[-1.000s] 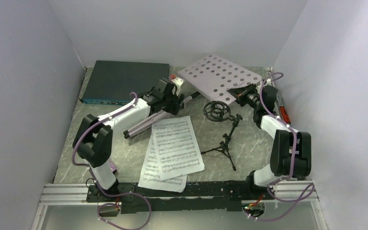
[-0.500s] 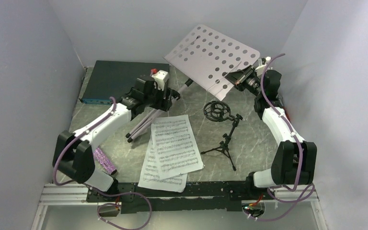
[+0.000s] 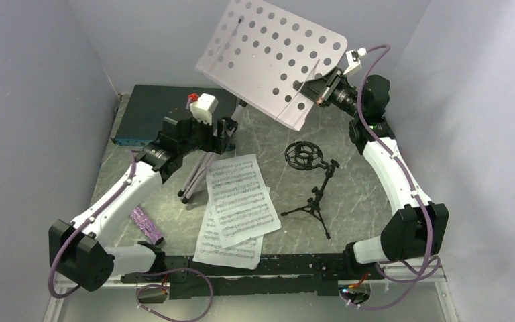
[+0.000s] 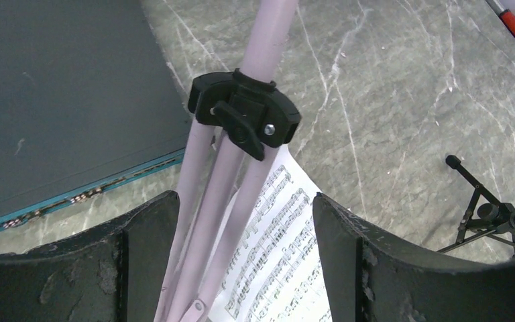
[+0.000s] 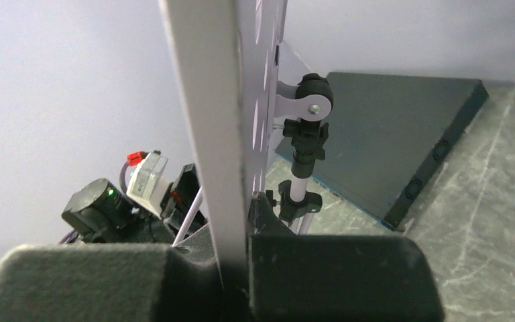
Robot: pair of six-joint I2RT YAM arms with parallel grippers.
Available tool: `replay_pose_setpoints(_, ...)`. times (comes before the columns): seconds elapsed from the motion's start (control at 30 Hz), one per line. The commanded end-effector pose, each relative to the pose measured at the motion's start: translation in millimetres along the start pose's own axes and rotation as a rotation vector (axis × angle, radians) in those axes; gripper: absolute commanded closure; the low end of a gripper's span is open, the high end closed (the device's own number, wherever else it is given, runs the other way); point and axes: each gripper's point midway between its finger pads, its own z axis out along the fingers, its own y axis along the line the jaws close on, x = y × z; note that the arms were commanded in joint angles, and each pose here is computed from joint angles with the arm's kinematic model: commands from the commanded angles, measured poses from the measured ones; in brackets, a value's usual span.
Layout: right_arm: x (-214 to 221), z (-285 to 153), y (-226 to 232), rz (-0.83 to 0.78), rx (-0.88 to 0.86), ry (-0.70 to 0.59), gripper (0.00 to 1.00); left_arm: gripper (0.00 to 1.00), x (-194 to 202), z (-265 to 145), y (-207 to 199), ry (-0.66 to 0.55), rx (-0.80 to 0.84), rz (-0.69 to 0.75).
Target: Set up the instrument practice props
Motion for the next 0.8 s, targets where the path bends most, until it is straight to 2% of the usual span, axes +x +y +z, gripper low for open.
replay_pose_setpoints(0.0,-53,-19,139,-0.421,-0.341,-0.168,1.0,0.22,-25,-27,7,-0.091,0.008,-0.025)
replay_pose_setpoints(0.23,-52,-13,167,-0.472,-0.448,-0.159,1.0,0.23,-23,-52,25,-0.059,-0.006,-0.077)
replay_pose_setpoints(0.57,-57,-7,183,-0.517,-0.511,-0.158,1.0,0.25,-16,-85,17,-0.087,0.043,-0.067)
replay_pose_setpoints(0.77,-55,-4,194,-0.547,-0.592,-0.118,1.0,0.27,4,-87,21,-0.061,0.032,-0.06)
